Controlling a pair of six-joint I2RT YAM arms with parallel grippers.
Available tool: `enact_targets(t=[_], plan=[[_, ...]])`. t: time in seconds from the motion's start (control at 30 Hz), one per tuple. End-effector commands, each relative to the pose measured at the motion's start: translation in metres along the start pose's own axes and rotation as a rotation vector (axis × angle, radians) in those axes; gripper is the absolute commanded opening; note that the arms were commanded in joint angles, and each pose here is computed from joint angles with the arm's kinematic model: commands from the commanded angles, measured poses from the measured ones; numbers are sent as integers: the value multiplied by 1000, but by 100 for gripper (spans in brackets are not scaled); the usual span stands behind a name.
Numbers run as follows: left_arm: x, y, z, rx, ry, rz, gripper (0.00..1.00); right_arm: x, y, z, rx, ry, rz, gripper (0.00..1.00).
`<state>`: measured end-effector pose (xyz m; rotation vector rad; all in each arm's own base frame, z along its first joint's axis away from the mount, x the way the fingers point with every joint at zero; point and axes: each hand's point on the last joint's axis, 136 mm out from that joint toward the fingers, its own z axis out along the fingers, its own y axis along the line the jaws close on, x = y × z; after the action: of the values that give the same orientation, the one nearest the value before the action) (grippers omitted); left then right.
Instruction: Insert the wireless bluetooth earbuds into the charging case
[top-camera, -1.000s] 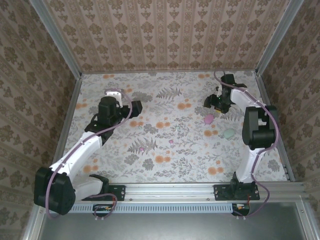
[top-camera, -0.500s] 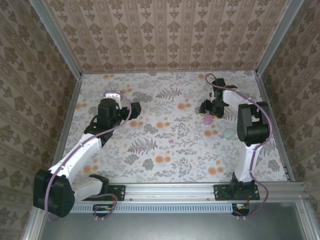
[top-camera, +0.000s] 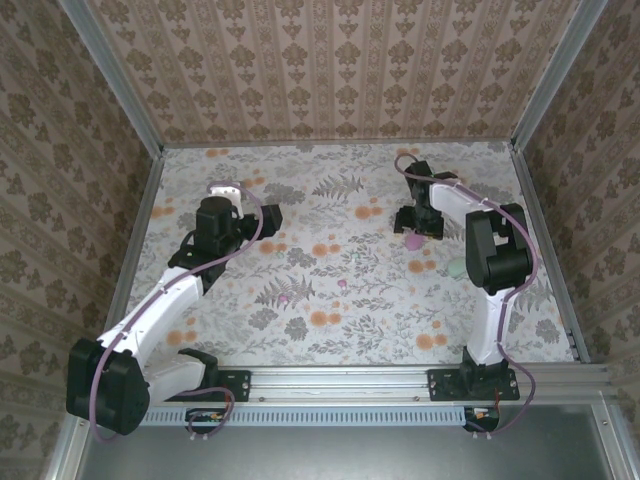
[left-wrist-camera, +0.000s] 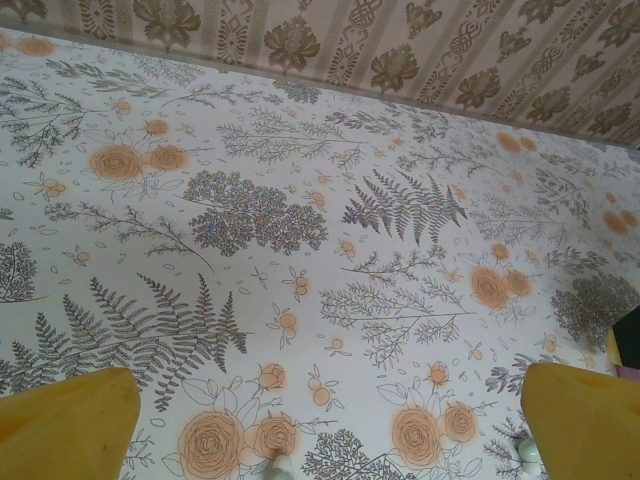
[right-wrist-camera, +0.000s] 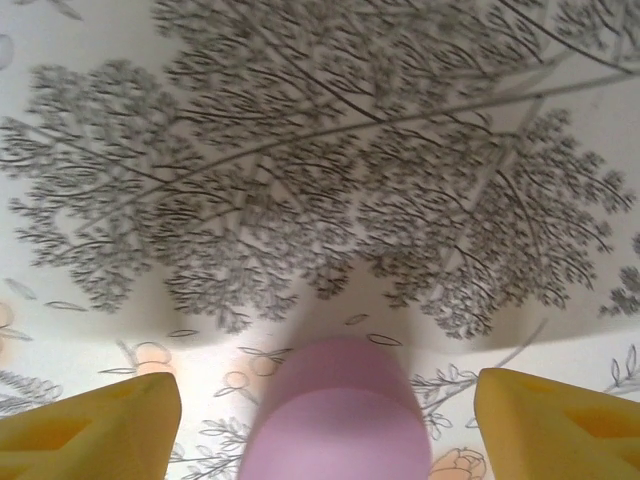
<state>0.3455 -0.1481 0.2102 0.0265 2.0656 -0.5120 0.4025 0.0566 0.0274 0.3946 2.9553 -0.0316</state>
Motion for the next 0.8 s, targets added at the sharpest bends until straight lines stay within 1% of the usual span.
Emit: enact_targets(t=[0.0, 0.17, 0.3, 0.5, 0.57, 0.67, 0.77], plan=[[-2, -2, -2, 0, -5, 27, 100, 6, -10, -8, 31, -16, 69, 75], [-4, -4, 1, 4, 5, 30, 100, 11, -5, -4, -1, 9, 73, 65], [-3, -4, 1, 5, 4, 20, 100, 15, -2, -5, -18, 10, 57, 61], [-2, -4, 3, 5, 7, 18, 100, 17, 4, -6, -32, -4, -61, 57], [-2, -4, 4, 6, 11, 20, 100, 18, 2, -4, -17, -3, -97, 54], [-3, -4, 4, 4, 14, 19, 100, 19, 5, -3, -34, -2, -163, 48], [0, -3, 5, 1, 18, 16, 100, 23, 12, -4, -69, 4, -226, 48]])
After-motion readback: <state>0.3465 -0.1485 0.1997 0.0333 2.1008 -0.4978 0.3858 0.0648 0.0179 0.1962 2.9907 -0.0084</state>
